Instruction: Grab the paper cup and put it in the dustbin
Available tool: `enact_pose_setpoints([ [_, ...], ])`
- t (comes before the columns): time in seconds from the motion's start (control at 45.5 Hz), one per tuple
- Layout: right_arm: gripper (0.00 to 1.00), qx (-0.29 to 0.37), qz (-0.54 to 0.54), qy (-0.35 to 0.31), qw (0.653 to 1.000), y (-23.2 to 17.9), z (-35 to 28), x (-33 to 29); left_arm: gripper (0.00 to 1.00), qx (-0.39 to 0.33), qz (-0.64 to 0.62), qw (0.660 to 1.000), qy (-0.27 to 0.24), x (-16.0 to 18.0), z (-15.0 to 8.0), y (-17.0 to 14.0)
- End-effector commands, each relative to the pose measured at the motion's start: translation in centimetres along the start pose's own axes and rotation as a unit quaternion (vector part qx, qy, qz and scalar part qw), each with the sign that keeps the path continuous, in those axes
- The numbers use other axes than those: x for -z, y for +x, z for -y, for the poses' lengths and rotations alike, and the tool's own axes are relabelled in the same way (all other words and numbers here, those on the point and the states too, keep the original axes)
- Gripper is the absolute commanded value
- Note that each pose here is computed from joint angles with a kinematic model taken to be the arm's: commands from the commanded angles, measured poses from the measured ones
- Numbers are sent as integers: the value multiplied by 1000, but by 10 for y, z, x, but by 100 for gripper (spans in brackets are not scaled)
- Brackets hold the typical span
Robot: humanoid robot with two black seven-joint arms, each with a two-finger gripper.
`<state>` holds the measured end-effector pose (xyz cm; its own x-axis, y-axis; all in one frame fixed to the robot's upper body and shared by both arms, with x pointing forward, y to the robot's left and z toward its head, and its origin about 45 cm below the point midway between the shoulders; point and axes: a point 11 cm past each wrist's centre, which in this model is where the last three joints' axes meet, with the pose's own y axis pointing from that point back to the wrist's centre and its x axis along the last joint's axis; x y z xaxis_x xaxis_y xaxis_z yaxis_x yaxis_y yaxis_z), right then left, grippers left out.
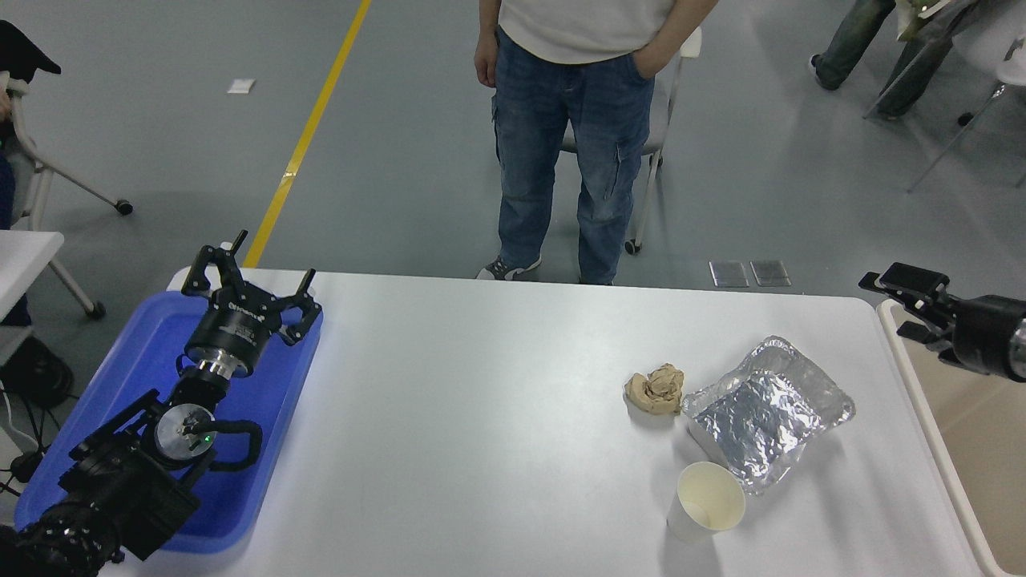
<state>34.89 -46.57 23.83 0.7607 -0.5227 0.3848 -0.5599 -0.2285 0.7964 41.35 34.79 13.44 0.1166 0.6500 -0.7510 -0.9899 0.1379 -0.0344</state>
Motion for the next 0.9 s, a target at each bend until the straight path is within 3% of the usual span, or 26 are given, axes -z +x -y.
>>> enact_pose_setpoints([
  [0.0,100,120,-44,-95,987,8,-51,29,100,0,1,1000,1,0,0,0],
  [0.198,100,250,-157,-173,940,-17,-70,78,100,0,1,1000,1,0,0,0],
  [0.505,99,196,-261,-167,930,-3,-99,164,100,0,1,1000,1,0,0,0],
  [0.879,99,180,-271,-159,932,0,-105,184,100,1,0,1000,0,0,1,-1],
])
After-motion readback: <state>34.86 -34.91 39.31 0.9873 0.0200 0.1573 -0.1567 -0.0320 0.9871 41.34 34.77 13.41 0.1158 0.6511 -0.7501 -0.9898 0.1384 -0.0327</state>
